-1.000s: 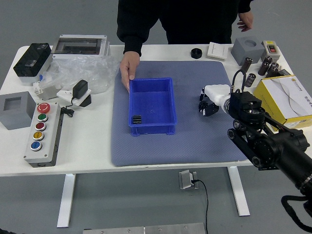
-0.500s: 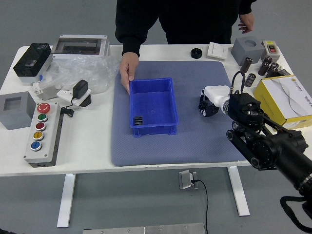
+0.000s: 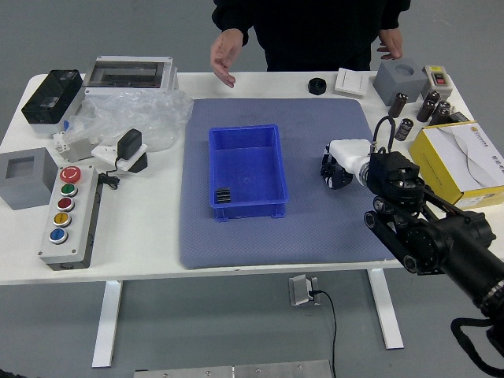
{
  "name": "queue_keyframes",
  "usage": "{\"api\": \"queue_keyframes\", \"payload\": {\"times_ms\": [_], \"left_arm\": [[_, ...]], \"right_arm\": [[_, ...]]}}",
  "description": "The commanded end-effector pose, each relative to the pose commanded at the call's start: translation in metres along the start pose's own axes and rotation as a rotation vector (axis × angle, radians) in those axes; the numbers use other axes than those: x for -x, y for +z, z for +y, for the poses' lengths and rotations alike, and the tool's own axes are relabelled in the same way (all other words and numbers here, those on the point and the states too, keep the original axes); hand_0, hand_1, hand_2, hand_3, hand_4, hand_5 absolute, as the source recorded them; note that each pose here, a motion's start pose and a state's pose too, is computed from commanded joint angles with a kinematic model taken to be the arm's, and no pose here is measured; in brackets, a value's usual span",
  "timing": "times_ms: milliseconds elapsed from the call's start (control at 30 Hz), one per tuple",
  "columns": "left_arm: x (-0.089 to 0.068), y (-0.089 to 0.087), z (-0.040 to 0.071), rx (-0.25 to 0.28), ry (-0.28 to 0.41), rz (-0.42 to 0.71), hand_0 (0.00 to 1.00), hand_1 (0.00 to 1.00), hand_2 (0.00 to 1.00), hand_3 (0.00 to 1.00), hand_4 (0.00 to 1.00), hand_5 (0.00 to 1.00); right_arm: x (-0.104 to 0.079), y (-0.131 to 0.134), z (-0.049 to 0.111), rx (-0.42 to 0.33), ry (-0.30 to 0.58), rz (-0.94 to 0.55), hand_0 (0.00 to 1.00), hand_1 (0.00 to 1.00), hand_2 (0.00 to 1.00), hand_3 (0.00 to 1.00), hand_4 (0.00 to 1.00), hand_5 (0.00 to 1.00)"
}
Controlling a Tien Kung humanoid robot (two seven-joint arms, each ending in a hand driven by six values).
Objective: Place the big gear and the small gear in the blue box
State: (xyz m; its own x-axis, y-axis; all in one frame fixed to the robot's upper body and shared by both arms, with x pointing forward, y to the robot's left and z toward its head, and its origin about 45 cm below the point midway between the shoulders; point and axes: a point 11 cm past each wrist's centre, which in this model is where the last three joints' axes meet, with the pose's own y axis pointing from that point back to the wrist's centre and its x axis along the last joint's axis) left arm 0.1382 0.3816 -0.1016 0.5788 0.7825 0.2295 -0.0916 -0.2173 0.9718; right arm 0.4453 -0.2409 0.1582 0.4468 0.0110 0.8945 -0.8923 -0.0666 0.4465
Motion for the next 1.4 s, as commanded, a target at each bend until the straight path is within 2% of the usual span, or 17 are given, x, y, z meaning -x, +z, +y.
{"api": "queue_keyframes", "payload": {"times_ms": [133,167,700,933,967,1400], "left_arm": [[0.0001,-0.0001,0.0000,0.000,0.000,-0.001,0.787,0.761,0.755,0.690,0.584,0.305],[0.0001,0.0000,0.0000,0.000,0.000,-0.002,0.787,0.761,0.755,0.689,0.583,0.305],[0.0007,-0.0012,-0.0002,-0.003,-0.002,-0.005,0.788,0.761,0.755,0.690,0.582,0.304],[0.0000,-0.0009,-0.0001,-0.002,0.000,-0.005,0.788,0.761,0.756,0.690,0.582,0.304],[0.0000,-0.0008,-0.0001,-0.001,0.000,-0.004,0.788,0.762,0.755,0.690,0.581,0.304],[0.0005,-0.0008,-0.0002,-0.001,-0.002,-0.001,0.788,0.761,0.756,0.690,0.582,0.304]], "right_arm": [[-0.0008,0.0005,-0.0001,0.001,0.008,-0.004,0.491,0.429,0.525,0.617,0.590,0.157],[-0.0009,0.0007,-0.0002,0.002,0.010,-0.005,0.489,0.400,0.477,0.586,0.581,0.130],[0.0034,0.0004,-0.0006,0.004,0.004,-0.010,0.483,0.389,0.461,0.571,0.578,0.108],[-0.0002,0.0016,-0.0008,0.008,0.024,-0.018,0.479,0.383,0.441,0.552,0.575,0.098],[-0.0006,0.0018,-0.0008,0.008,0.026,-0.019,0.479,0.377,0.414,0.520,0.570,0.075],[-0.0052,0.0045,-0.0003,0.012,0.045,-0.030,0.487,0.374,0.402,0.503,0.559,0.068]]}}
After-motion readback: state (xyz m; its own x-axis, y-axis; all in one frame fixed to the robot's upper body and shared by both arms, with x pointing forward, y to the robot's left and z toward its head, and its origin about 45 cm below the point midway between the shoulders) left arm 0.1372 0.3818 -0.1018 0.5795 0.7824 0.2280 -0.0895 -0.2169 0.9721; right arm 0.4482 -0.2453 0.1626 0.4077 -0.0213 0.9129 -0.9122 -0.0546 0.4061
